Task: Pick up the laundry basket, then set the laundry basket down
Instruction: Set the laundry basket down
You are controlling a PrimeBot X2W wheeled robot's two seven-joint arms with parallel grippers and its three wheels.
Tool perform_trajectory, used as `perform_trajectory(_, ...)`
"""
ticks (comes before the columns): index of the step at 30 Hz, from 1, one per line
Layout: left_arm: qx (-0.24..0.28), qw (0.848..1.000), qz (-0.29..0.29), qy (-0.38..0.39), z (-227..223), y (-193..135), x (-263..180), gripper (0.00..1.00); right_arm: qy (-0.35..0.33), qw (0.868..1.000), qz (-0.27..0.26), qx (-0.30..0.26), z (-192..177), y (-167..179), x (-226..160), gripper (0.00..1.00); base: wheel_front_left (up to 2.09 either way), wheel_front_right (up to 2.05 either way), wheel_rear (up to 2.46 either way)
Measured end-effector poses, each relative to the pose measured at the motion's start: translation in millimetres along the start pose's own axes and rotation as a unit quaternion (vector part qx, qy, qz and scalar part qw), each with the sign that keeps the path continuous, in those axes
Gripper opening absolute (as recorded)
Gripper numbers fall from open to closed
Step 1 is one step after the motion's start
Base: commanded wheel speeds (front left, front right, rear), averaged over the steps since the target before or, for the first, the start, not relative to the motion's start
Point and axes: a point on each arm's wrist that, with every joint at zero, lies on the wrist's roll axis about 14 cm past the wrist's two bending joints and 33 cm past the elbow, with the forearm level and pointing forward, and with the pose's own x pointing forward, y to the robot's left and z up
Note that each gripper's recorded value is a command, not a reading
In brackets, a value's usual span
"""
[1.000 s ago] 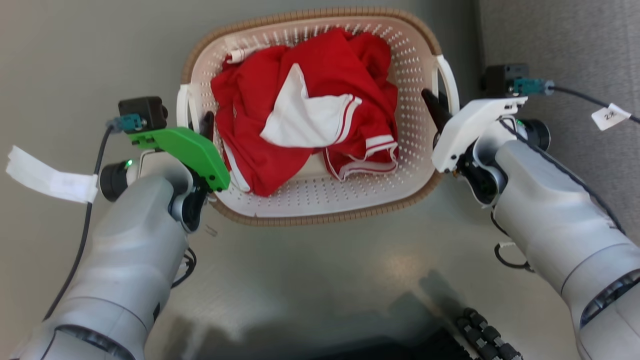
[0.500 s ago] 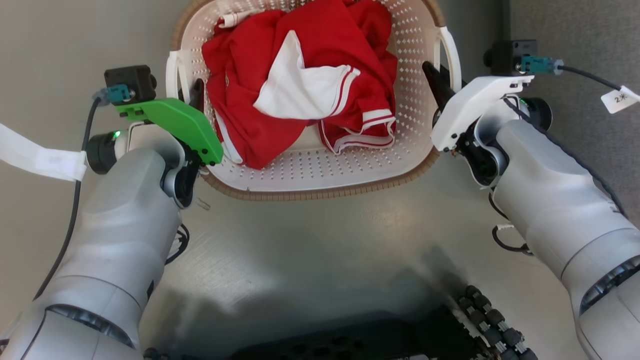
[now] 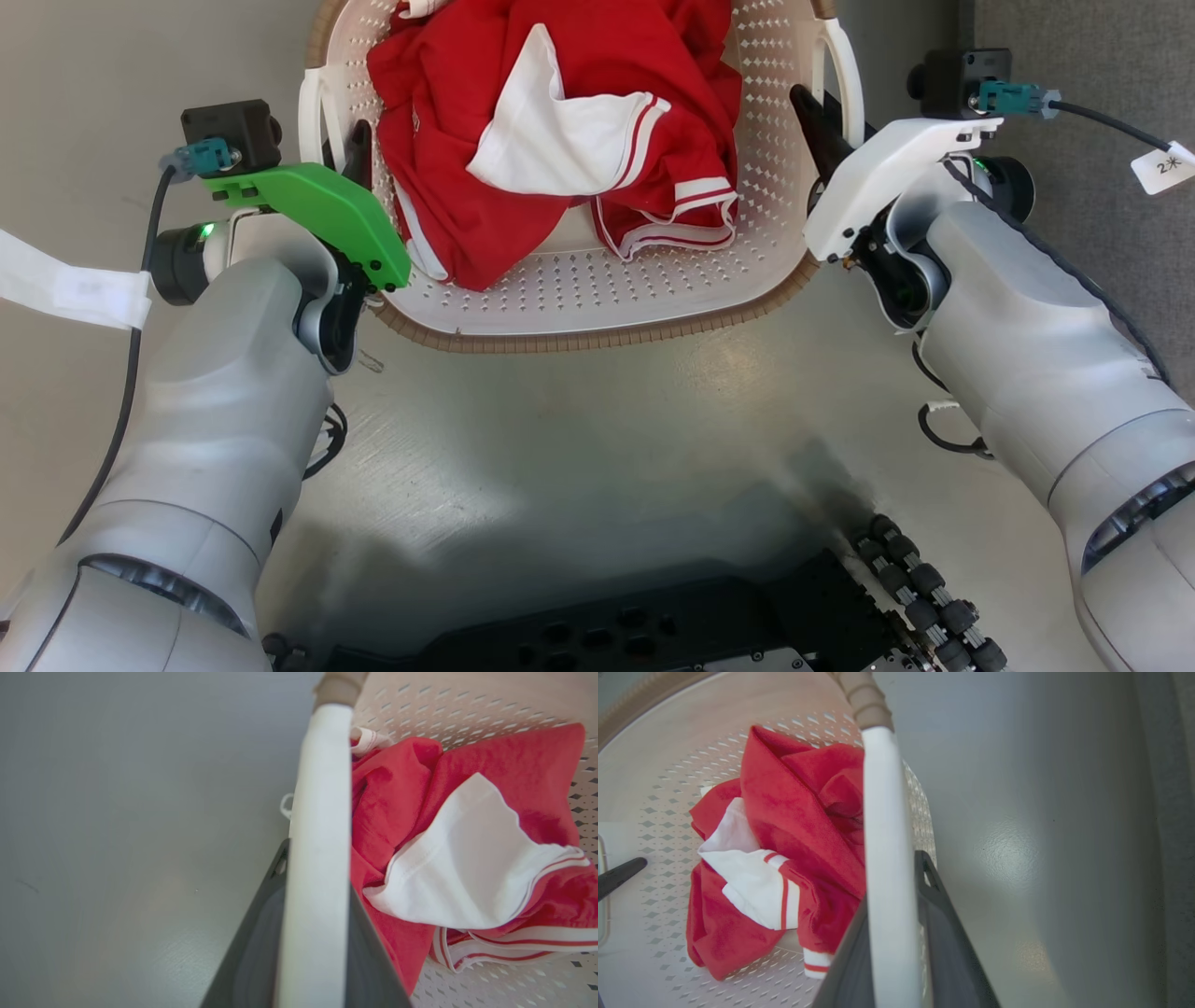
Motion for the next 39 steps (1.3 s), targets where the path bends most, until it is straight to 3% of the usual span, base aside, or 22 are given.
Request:
perform_trajectory(29,0.004,1.0,-0.004,0.004,-7,5,10,0.0,0.008,1.0,-0.007,0.006,-10,-6,8,0.0,0.0,0.0,0.0)
perform_trajectory(30,0.004,1.0,-0.004,0.004,-7,5,10,0.22,0.008,1.0,-0.008,0.006,-10,-7,9,0.15,0.0,0.0,0.0)
perform_trajectory(31,0.004,1.0,-0.006,0.003,-7,5,10,0.44,0.008,1.0,-0.009,0.005,-9,-7,9,0.49,0.0,0.0,0.0)
perform_trajectory(32,0.003,1.0,-0.005,0.003,-6,5,10,0.82,0.004,1.0,-0.006,0.007,-7,-6,9,0.91,0.0,0.0,0.0)
perform_trajectory(33,0.002,1.0,-0.003,0.004,-7,6,10,1.0,0.001,1.0,-0.004,0.009,-6,-4,10,1.0,0.0,0.0,0.0)
perform_trajectory(39,0.003,1.0,0.0,0.006,-8,8,9,1.0,-0.002,1.0,-0.001,0.009,-3,-1,10,1.0,0.0,0.0,0.0)
